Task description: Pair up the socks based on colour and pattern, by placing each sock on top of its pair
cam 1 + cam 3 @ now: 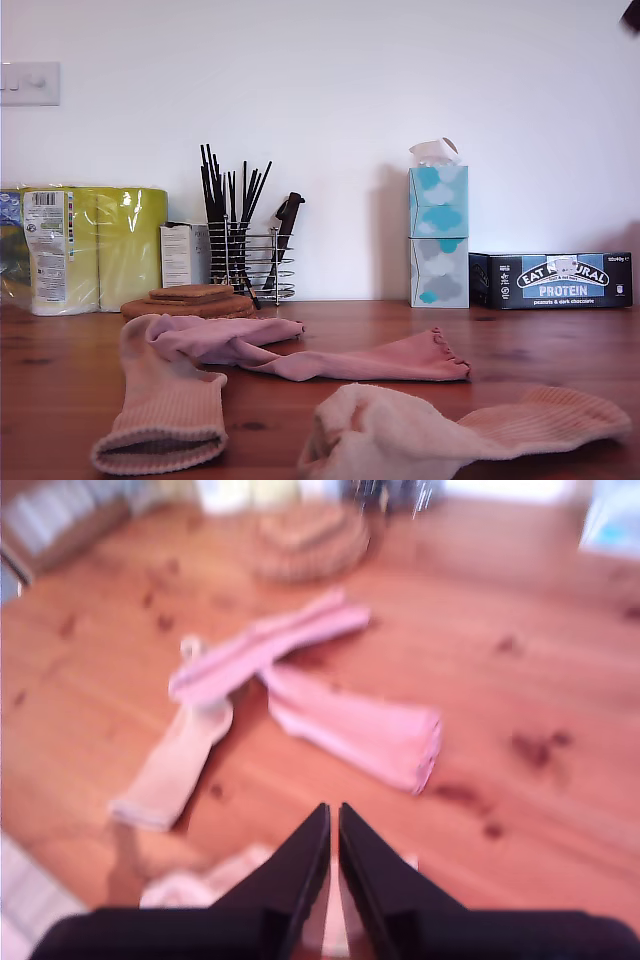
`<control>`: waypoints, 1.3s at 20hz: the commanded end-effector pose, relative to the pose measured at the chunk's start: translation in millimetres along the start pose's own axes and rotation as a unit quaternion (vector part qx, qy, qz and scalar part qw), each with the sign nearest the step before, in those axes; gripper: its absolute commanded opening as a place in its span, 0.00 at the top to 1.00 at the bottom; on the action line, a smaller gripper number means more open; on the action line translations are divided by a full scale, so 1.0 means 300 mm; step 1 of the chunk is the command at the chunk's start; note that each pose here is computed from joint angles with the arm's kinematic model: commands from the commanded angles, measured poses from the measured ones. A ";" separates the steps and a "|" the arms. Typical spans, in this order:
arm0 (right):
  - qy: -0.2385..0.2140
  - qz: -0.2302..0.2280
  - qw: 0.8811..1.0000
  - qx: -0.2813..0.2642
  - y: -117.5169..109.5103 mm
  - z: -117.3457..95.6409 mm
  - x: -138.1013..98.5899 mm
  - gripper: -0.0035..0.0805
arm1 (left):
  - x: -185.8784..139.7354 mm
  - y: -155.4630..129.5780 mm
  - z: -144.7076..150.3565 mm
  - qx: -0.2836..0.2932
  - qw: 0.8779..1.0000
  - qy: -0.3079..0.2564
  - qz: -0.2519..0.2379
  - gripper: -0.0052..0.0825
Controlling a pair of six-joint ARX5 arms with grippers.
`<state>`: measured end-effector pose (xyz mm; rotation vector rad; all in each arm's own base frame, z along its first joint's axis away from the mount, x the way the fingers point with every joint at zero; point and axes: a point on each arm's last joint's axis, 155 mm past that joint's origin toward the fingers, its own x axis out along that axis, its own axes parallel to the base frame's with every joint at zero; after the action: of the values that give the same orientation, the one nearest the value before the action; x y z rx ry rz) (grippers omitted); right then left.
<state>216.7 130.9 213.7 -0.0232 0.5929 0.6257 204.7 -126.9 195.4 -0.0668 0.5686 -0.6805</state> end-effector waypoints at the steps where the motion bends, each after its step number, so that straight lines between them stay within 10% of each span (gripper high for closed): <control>1: 0.022 0.015 1.000 -0.008 0.020 0.006 0.021 0.97 | 0.016 -0.039 0.005 0.016 0.999 0.009 -0.034 0.96; 10: 0.284 0.037 0.955 0.072 0.015 -0.276 0.236 0.97 | 0.156 -0.203 -0.142 0.070 0.972 0.135 -0.179 0.96; 26: 0.426 -0.002 0.904 0.018 -0.141 -0.566 0.476 0.97 | 0.189 -0.257 -0.127 0.100 0.965 0.125 -0.206 0.96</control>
<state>246.7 142.0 -2.9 -0.2460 1.4411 0.5776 175.1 -215.7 152.6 0.0887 0.7449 -1.1533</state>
